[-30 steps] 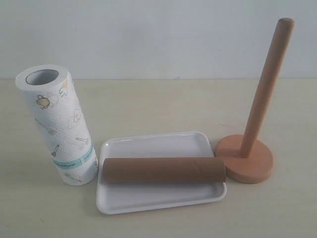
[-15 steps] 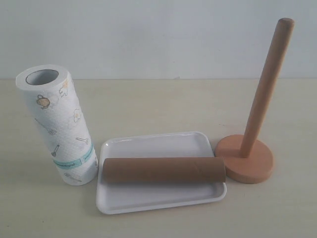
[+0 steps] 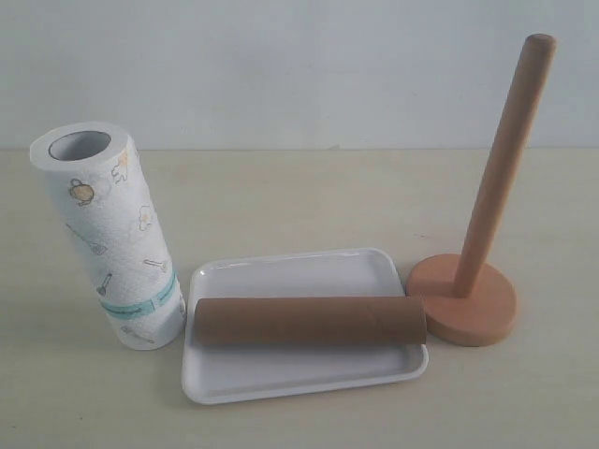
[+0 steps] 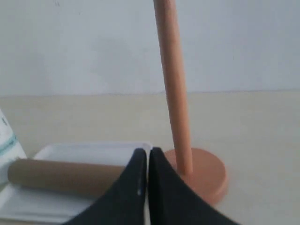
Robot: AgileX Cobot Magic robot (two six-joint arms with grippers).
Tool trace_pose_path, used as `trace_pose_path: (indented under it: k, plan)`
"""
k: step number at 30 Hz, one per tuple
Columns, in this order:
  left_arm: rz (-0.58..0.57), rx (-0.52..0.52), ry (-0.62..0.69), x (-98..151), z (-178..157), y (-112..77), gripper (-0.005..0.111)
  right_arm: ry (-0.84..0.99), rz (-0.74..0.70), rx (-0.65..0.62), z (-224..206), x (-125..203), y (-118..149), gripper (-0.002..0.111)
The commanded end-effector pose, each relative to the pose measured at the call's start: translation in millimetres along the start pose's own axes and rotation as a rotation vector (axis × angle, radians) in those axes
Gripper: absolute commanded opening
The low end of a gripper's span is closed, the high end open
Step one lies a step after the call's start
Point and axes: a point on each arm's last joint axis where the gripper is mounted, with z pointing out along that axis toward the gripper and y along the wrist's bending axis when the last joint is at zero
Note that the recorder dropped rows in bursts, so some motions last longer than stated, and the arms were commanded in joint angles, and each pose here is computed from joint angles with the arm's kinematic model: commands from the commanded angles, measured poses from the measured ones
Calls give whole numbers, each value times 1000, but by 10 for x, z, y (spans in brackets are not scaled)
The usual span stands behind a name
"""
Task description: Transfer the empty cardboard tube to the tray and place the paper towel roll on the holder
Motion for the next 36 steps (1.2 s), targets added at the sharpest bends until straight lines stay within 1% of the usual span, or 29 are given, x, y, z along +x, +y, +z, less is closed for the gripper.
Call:
trace_pose_path:
  k: [1,6,12,17,36]
  plan:
    - [-2,-3,-4,6,1,2,4,151,-56,20,-15,137,-21,1]
    - [-2,-3,-4,6,1,2,4,171,-92,47,-18,154,-43,1]
    - [-2,-3,-4,6,1,2,4,145,-46,209,-27,137,-129,1]
    - [-2,-3,-4,6,1,2,4,133,-32,289,-36,130,-171,1]
    - [-2,-3,-4,6,1,2,4,132,-28,294,-37,130,-173,1]
